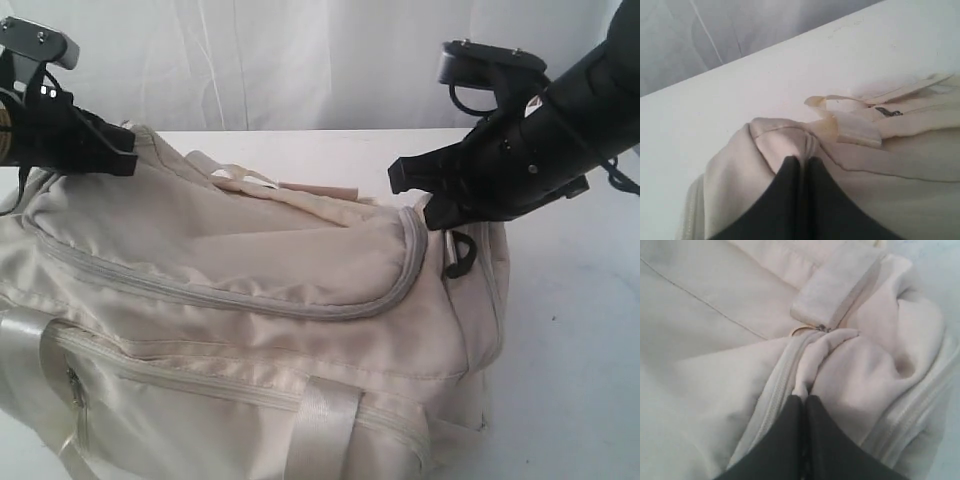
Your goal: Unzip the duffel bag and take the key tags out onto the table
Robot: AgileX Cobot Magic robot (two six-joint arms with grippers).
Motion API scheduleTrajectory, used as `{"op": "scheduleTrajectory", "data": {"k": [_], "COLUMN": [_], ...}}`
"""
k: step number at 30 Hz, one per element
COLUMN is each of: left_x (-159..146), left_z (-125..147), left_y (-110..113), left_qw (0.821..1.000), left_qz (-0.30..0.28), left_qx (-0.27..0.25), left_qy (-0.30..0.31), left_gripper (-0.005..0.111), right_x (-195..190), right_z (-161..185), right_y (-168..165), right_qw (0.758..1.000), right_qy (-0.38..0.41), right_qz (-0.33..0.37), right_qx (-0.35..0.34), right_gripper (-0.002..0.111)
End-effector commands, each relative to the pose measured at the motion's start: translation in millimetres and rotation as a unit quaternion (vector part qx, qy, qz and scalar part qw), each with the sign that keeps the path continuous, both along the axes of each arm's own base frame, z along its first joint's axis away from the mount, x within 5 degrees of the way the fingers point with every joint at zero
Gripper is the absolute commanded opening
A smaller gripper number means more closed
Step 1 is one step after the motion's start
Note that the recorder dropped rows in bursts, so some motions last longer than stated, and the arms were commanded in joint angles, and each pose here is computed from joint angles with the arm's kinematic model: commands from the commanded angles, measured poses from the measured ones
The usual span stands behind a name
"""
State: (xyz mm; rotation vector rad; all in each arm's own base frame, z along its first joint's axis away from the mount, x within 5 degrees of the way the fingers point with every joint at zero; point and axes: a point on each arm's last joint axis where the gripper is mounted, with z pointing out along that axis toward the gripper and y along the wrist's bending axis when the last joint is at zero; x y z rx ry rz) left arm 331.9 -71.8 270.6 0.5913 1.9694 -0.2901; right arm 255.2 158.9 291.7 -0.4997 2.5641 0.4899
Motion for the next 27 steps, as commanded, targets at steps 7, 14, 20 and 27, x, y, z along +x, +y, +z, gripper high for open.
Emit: {"op": "scheduleTrajectory", "data": {"k": [7,14,20,27], "left_x": [-23,-48,-53,-62], "left_z": [54,51,35,17], "left_y": [63,63,62,58], "left_qw": [0.986,0.976,0.973,0.974], "left_qz": [0.102,0.03,0.033,0.012], "left_qx": [-0.129,-0.213,-0.219,-0.209], "left_qy": [-0.021,0.036,0.063,0.083], "left_gripper": [0.001,0.001,0.001,0.001], "right_x": [11,18,16,29], "right_z": [31,31,38,36], "right_y": [-48,-61,-49,-43], "right_qw": [0.993,0.99,0.989,0.983], "right_qy": [-0.101,-0.107,-0.108,-0.143], "right_qz": [-0.066,-0.088,-0.068,-0.063], "right_qx": [-0.011,-0.012,0.068,0.093], "right_gripper": [0.0,0.0,0.0,0.032]}}
